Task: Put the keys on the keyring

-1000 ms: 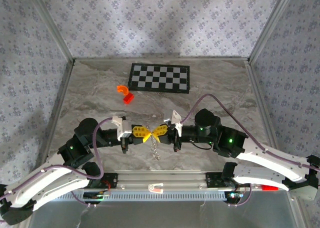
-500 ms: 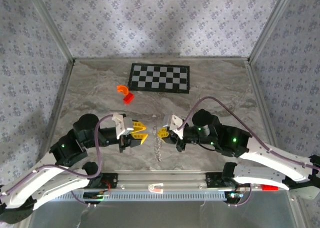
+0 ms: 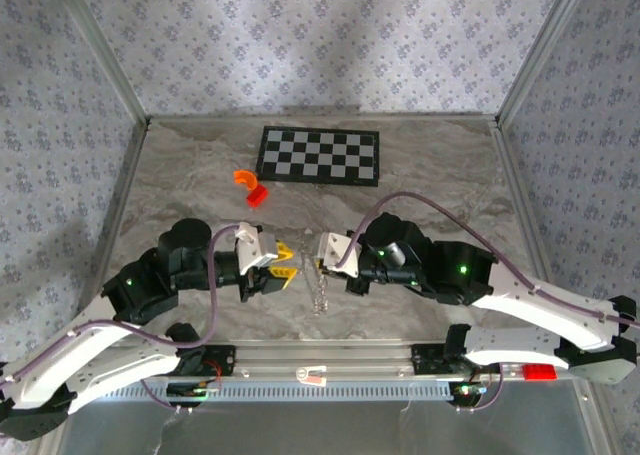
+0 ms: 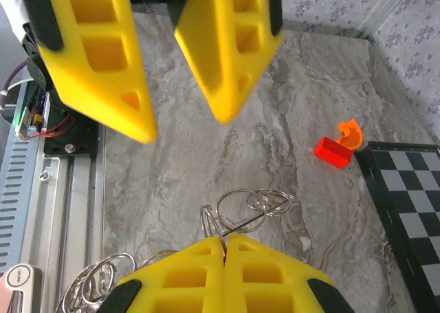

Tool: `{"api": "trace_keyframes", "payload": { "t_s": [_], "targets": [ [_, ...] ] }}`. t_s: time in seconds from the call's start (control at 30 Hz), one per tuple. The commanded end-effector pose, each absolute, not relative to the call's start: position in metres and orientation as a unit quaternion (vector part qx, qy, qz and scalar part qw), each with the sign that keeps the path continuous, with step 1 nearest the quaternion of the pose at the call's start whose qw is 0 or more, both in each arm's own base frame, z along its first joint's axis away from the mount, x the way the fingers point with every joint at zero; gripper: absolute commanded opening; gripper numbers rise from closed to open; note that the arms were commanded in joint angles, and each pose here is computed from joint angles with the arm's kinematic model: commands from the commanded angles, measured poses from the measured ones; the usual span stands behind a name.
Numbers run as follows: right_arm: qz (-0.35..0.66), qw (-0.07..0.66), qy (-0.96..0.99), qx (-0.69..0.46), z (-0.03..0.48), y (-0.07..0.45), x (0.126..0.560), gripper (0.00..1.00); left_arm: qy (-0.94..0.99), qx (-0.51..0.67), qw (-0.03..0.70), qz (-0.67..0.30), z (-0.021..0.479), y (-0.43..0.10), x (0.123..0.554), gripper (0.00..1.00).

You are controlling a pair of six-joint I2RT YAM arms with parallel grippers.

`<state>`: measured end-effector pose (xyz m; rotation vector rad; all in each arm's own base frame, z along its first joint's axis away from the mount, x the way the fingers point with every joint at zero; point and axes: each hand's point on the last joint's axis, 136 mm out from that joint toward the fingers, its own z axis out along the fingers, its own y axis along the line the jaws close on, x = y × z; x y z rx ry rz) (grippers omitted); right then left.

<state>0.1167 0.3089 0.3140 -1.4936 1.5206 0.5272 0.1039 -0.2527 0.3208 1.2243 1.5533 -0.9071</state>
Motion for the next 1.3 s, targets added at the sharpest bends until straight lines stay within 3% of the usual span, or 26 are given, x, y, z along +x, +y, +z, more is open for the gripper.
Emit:
{"api": "trace_keyframes", "payload": {
  "t_s": [0.0,0.3,0.83,1.03,1.2,1.27],
  "targets": [
    [0.206,0.484,0.598,-0.604,0.339,0.31,0.118,0.0,0.605,0.499,0.49,-0.38,0.334,-0.26,0.106,0.36],
    [0.185,0.486,0.602,-0.605,0.34,0.315,0.124,0.0,0.616,0.494,0.497,-0.361,0.328,-0.271,0.122,0.35],
    [0.185,0.49,0.597,-0.608,0.341,0.318,0.122,0.0,0.624,0.493,0.494,-0.351,0.315,-0.276,0.129,0.26],
    [0.194,0.484,0.596,-0.61,0.336,0.324,0.12,0.0,0.615,0.492,0.499,-0.36,0.318,-0.276,0.127,0.17],
    [0.212,0.48,0.598,-0.606,0.332,0.328,0.117,0.0,0.606,0.491,0.507,-0.368,0.321,-0.276,0.124,0.0],
    [0.216,0.478,0.6,-0.604,0.33,0.329,0.116,0.0,0.603,0.487,0.511,-0.371,0.323,-0.274,0.123,0.0]
  ]
}}
